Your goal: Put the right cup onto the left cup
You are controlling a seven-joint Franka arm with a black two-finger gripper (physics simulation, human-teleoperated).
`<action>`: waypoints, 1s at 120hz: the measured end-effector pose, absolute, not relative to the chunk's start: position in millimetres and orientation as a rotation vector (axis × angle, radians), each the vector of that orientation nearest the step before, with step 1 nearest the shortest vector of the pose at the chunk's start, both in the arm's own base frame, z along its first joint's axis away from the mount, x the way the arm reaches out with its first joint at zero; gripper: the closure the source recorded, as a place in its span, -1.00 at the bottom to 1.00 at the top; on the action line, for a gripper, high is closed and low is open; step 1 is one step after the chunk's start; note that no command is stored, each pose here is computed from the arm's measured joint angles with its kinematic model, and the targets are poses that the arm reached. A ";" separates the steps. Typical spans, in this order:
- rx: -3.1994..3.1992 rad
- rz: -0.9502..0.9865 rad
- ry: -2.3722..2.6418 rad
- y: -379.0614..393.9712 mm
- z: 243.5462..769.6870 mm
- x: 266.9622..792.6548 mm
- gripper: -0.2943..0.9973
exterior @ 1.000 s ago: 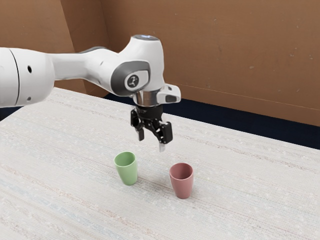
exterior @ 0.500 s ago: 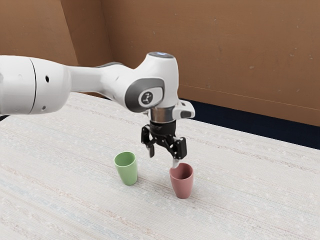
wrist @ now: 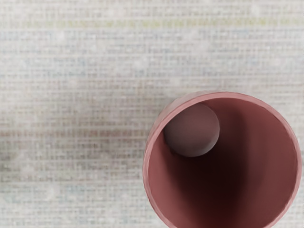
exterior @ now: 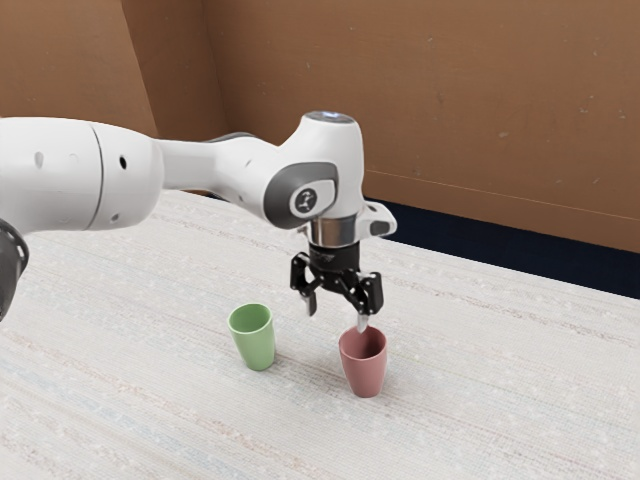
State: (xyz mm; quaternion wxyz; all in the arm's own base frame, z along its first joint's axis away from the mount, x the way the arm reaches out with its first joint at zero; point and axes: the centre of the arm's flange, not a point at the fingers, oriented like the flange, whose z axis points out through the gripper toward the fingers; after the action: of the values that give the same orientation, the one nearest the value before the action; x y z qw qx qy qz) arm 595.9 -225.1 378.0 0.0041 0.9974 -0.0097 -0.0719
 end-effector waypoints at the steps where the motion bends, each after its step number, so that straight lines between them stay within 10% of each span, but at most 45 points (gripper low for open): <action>1: 3.125 -0.225 -0.029 -225.2 377.7 596.3 -0.54; 120: 3.120 -0.346 0.232 -219.3 313.6 613.3 -0.33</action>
State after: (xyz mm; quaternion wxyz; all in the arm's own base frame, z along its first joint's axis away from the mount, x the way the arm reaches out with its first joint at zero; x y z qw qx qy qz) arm 613.3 -219.3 313.6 -0.0033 0.9912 0.0738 -0.1100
